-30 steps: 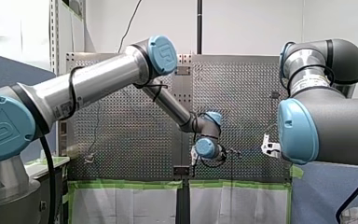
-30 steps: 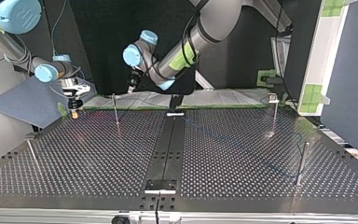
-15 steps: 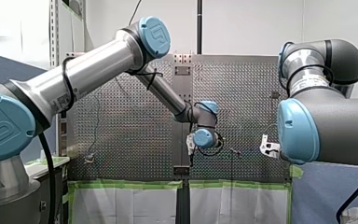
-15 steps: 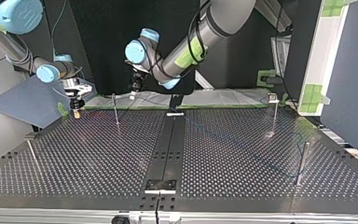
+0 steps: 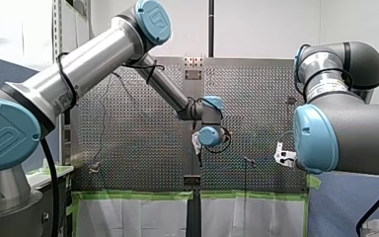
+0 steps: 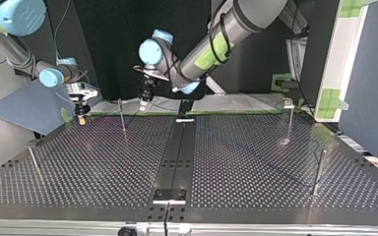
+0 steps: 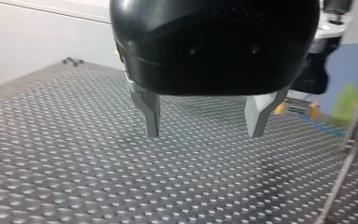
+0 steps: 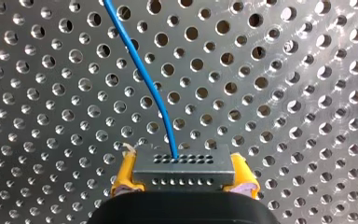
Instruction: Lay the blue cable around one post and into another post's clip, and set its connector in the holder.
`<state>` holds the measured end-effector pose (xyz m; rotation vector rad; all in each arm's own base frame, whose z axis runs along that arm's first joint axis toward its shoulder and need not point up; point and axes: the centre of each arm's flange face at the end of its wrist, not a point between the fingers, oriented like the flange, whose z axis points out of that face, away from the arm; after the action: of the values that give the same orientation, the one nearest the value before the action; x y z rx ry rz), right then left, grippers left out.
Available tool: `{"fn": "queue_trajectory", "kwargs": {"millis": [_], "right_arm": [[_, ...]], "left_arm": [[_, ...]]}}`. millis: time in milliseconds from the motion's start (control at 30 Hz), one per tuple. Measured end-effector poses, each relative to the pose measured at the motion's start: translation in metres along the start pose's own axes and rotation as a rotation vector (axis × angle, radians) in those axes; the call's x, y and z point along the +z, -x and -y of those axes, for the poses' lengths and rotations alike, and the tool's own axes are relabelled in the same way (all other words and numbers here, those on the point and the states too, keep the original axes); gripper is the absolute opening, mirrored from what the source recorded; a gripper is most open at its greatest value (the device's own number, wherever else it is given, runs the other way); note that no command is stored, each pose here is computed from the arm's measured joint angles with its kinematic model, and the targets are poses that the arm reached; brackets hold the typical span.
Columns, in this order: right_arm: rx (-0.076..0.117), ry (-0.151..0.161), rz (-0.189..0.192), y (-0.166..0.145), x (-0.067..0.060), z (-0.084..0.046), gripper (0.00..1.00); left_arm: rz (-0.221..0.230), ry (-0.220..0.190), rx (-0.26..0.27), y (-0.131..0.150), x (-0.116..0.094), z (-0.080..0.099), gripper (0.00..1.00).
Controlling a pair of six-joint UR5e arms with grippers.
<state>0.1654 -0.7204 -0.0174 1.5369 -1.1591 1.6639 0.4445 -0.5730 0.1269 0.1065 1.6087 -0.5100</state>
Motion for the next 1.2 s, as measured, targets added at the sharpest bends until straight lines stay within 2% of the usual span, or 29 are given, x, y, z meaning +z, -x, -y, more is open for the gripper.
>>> {"fn": "queue_trajectory", "kwargs": {"millis": [300,533,900,1200], "right_arm": [[0.001,-0.001,0.001,0.001,0.0,0.002,0.0],[0.0,-0.003,0.001,0.001,0.001,0.005,0.0],[0.0,-0.004,0.002,0.002,0.002,0.006,0.0],[0.0,-0.008,0.002,0.002,0.003,0.009,0.0]], "left_arm": [[0.068,-0.018,-0.044,0.03,-0.014,0.001,0.9],[0.098,-0.024,-0.063,0.05,-0.028,-0.001,0.9],[0.166,-0.013,-0.119,0.085,-0.041,-0.02,0.9],[0.179,-0.004,-0.125,0.105,-0.061,-0.031,0.9]]}}
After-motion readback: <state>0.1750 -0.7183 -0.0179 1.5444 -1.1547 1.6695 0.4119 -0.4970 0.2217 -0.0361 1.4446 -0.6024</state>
